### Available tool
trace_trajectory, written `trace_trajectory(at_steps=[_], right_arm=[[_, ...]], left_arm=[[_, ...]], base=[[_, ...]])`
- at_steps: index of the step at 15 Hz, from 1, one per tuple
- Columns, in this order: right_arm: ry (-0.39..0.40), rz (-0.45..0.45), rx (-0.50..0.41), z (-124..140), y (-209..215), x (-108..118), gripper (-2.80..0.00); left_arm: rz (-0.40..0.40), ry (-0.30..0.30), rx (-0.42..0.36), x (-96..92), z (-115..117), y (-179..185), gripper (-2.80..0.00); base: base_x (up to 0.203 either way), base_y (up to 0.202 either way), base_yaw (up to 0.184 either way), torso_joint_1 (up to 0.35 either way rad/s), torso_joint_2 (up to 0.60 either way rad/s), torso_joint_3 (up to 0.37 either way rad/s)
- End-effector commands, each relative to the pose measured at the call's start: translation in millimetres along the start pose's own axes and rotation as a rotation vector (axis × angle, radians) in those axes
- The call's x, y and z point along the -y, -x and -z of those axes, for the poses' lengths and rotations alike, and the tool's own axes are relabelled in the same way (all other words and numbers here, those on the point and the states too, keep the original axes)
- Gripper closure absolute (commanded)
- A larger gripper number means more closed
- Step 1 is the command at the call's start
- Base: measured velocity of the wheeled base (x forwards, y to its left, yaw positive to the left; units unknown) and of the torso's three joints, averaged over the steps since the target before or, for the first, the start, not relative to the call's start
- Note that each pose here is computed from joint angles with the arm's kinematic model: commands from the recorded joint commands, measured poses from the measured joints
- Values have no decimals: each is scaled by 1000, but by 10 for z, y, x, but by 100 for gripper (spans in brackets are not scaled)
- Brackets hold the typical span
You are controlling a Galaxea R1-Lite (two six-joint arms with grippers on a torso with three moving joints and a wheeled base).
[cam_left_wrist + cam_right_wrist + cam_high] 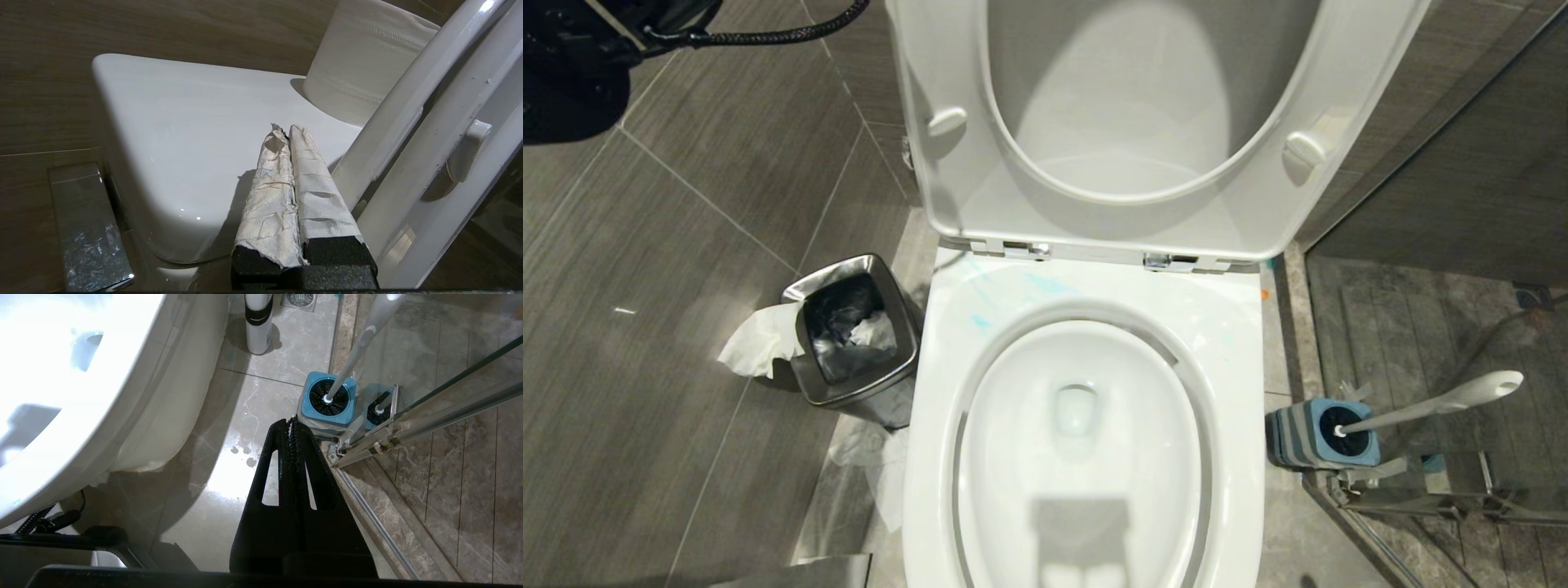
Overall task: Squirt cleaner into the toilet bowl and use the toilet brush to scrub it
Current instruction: Close the toilet lid
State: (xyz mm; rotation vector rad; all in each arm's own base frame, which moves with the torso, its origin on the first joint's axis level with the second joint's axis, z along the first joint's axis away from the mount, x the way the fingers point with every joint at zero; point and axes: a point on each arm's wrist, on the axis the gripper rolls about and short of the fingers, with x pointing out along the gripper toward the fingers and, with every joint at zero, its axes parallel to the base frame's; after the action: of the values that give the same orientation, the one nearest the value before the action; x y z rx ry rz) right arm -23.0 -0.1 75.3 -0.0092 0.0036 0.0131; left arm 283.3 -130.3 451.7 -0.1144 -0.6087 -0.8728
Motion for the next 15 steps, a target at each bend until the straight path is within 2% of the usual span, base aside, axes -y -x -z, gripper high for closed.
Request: trace_trajectory(at_steps=[1,4,5,7,9,12,15], right_arm=[[0,-1,-1,0,-1,0,0],[0,-2,-1,0,-1,0,0],[0,-1,-1,0,-1,0,0],[0,-2,-1,0,-1,0,0],[0,-1,-1,0,-1,0,0],[0,-2,-1,0,-1,0,0],[0,-1,-1,0,-1,0,0]], left_arm=[[17,22,-4,15,12,-3,0],[92,99,-11,42,-37,15,0],[101,139,-10,50,-69,26,0],[104,259,-11,73,-160,63,0],[85,344,-60,88,-210,114,0],[76,429,-142,112,-260,196,0],[58,502,-263,150,-218,267,0]], base=[[0,0,0,0,0,0],[0,0,0,0,0,0],[0,0,0,0,0,0],[0,0,0,0,0,0],[0,0,0,0,0,0],[0,0,0,0,0,0],[0,0,0,0,0,0]])
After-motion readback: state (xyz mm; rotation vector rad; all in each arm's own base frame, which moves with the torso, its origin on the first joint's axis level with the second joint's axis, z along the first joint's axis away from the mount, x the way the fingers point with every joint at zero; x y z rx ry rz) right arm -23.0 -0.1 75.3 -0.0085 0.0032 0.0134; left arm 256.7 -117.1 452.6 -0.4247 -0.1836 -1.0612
